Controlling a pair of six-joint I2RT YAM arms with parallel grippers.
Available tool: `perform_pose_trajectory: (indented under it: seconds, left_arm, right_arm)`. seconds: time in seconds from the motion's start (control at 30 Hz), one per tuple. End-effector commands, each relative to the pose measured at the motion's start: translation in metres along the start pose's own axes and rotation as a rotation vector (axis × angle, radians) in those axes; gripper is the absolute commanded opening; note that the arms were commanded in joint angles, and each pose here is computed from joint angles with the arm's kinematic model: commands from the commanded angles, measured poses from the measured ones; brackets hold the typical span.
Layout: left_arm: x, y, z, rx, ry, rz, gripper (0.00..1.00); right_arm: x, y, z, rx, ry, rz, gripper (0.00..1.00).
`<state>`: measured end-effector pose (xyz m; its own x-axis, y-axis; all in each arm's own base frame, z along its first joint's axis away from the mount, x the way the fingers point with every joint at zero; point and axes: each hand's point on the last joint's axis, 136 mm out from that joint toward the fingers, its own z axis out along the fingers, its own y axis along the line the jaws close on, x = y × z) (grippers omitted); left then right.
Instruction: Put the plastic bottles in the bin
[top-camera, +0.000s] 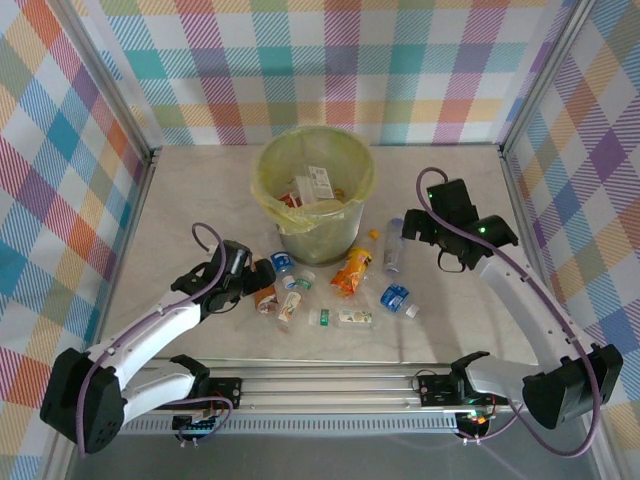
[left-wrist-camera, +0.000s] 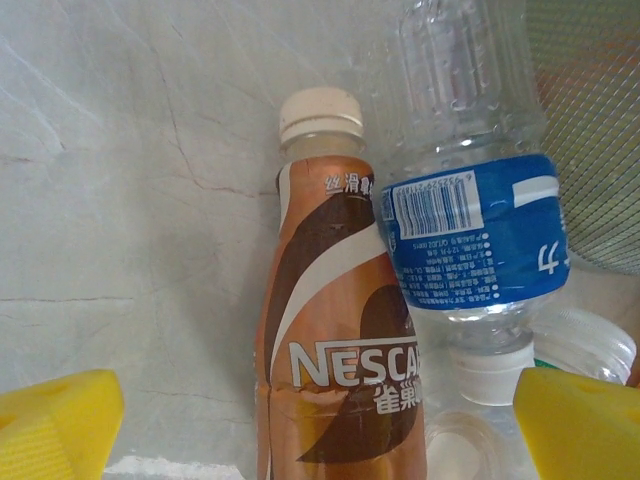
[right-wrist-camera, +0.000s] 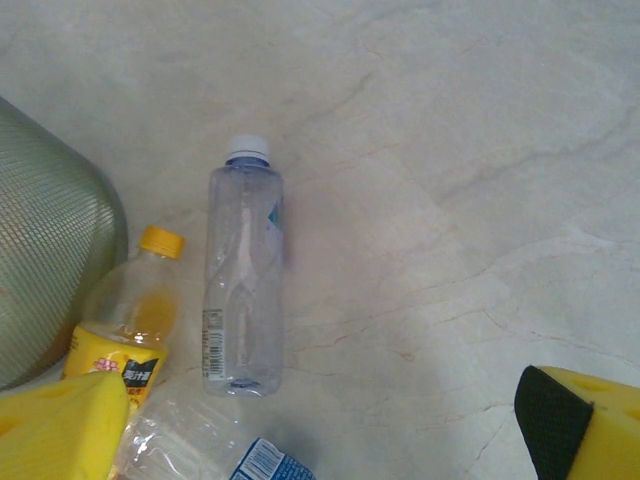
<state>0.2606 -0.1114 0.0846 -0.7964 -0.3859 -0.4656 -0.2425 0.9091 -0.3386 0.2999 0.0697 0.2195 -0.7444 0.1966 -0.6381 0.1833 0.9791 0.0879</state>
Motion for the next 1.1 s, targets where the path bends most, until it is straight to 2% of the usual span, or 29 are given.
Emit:
perform_pose_trajectory:
  seconds: [0.0,0.27,0.7,1.07]
  left_arm:
    - [0.008,0.003,0.01,0.001,0.035,-0.009,0.98]
    - [0.021,0.008,0.029,-0.03,0.094,-0.003,0.9]
    - [0.03,0.033,0.044,-0.15,0.1,-0.042,0.8]
    - [0.03,0.048,0.049,-0.228,0.082,-0.067,0.63]
  right_arm:
    - [-0.01,-0.009,-0.005,0.016,-0.08,0.081,1.0]
    - [-0.004,-0.015,-0.005,0.019,-0.102,0.103,1.0]
    - [-0.002,-0.015,-0.003,0.017,-0.1,0.106,1.0]
    - [-0.001,-0.014,-0.002,0.016,-0.096,0.104,1.0]
